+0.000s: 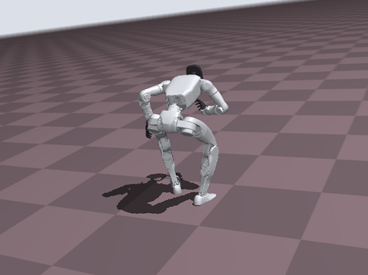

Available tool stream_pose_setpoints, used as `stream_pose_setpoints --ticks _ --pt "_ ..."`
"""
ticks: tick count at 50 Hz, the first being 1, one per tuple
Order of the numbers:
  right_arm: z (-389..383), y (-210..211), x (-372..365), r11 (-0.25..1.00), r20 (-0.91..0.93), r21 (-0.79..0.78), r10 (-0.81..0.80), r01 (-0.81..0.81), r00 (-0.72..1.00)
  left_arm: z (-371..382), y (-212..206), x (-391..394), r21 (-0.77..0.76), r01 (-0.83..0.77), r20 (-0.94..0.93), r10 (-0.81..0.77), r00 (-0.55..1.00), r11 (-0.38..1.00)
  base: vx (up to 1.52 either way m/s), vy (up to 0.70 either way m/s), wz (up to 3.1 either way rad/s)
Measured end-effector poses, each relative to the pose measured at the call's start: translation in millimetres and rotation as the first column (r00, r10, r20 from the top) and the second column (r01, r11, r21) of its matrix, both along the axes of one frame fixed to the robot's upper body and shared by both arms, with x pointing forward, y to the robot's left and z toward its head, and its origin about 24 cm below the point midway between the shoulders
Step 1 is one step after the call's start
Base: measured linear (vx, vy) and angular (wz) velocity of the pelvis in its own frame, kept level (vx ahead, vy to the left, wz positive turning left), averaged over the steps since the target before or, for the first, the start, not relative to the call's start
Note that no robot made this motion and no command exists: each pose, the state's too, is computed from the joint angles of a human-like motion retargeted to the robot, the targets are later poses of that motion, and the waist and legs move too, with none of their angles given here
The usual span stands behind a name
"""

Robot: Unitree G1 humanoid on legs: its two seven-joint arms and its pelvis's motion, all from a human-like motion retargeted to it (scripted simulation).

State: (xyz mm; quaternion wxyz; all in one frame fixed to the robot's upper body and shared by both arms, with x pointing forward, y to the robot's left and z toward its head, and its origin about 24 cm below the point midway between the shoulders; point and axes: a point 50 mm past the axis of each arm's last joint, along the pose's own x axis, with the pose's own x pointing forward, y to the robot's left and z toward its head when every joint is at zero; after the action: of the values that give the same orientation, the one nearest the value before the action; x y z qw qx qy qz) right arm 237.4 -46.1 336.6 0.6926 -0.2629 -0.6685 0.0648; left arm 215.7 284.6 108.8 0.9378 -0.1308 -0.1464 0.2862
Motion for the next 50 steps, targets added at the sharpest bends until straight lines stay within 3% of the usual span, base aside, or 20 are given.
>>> stream_pose_setpoints --ticks 2,7,15,21,26,33,39,45,50 --pt "6.4 -6.0 7.9 0.988 0.065 -0.059 -0.142 0.146 0.988 13.9 -6.9 16.1 0.068 0.053 0.025 -0.055 0.998 0.996 0.4 0.0 -0.39" --pt "-20.0 -7.5 4.3 0.996 -0.136 0.054 0.073 -0.067 0.988 74.3 -37.6 52.3 0.169 0.121 0.228 -0.158 0.961 0.978 0.43 0.06 -0.05" --pt "-91.9 -33.1 25.1 0.988 -0.495 0.156 0.093 -0.017 0.864 166.6 -130.8 72.9 0.495 0.254 0.419 -0.484 0.768 0.831 0.43 0.09 0.24" --pt "-86.9 -50.1 28.9 0.978 -0.477 0.204 0.058 0.046 0.877 238.7 -189.7 50.3 0.709 0.167 0.516 -0.666 0.538 0.685 0.35 0.0 0.07" --pt "-56.7 -53.4 29.3 0.972 -0.365 0.229 0.039 0.049 0.93 256.3 -203.5 33.4 0.769 0.114 0.53 -0.727 0.437 0.629 0.43 -0.1 1.08" --pt "-41.0 -53.1 24.8 0.974 -0.298 0.225 0.054 0.015 0.953 176.3 -145.6 58.3 0.628 0.225 0.44 -0.577 0.688 0.746 0.48 -0.22 0.33" --pt "-36.8 -48.2 21.6 0.981 -0.265 0.191 0.038 0.014 0.963 74.7 -62.2 46.0 0.374 0.15 0.192 -0.235 0.953 0.915 0.48 -0.25 0.84" --pt "-24.9 -32.6 19.1 0.994 -0.165 0.089 -0.05 0.065 0.985 8.8 -18.2 2.9 0.151 0.025 -0.012 -0.023 1.0 0.988 0.36 -0.2 1.38" --pt "6.9 -17.8 1.9 0.998 0.014 0.048 -0.034 0.033 0.999 18.0 -6.1 -7.0 0.034 0.017 0.109 -0.02 0.994 0.999 0.29 -0.17 0.85"
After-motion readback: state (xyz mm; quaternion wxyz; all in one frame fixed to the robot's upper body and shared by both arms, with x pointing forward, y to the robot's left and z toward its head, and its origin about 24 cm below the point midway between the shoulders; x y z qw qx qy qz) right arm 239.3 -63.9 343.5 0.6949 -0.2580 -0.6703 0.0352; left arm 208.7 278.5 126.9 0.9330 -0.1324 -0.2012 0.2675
